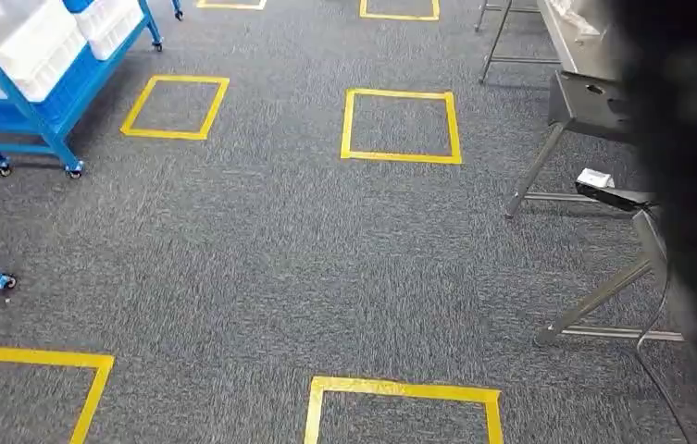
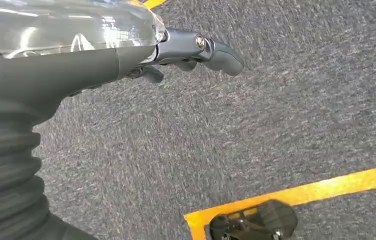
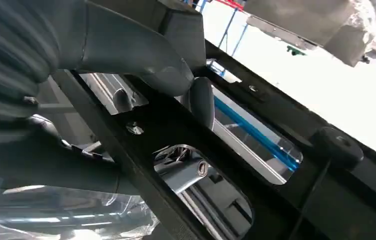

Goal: Take the parts from the cabinet and place them on the table.

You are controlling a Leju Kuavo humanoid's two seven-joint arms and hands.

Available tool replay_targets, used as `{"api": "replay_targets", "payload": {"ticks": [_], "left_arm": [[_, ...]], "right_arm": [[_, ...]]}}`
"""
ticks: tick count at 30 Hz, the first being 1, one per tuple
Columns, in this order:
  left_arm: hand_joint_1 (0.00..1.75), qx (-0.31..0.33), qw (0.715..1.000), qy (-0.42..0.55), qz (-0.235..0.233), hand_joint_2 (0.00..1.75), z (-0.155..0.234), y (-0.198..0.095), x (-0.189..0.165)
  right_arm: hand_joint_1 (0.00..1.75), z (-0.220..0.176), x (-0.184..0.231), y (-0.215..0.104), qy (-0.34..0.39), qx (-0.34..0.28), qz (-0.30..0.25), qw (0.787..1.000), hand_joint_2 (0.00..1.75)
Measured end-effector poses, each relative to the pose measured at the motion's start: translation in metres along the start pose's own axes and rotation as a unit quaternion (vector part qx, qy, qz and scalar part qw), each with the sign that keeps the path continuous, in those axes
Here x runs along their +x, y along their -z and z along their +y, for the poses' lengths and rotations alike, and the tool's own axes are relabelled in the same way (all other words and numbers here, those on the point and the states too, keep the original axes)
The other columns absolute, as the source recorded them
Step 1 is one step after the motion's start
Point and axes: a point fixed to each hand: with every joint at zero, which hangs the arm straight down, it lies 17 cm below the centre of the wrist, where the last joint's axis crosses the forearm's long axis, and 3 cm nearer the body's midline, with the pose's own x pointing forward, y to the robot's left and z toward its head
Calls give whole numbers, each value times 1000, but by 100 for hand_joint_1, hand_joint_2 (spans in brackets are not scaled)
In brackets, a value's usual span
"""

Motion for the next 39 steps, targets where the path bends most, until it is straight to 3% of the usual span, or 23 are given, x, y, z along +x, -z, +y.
{"api": "replay_targets", "payload": {"ticks": [31,39], "left_arm": [[0,4,1000,-5,-1,175,2,1,2],[0,10,1000,-11,2,175,2,1,1]], "right_arm": [[175,22,46,-6,-1,28,-3,1000,175],[175,5,78,19,14,16,-7,1000,175]]}}
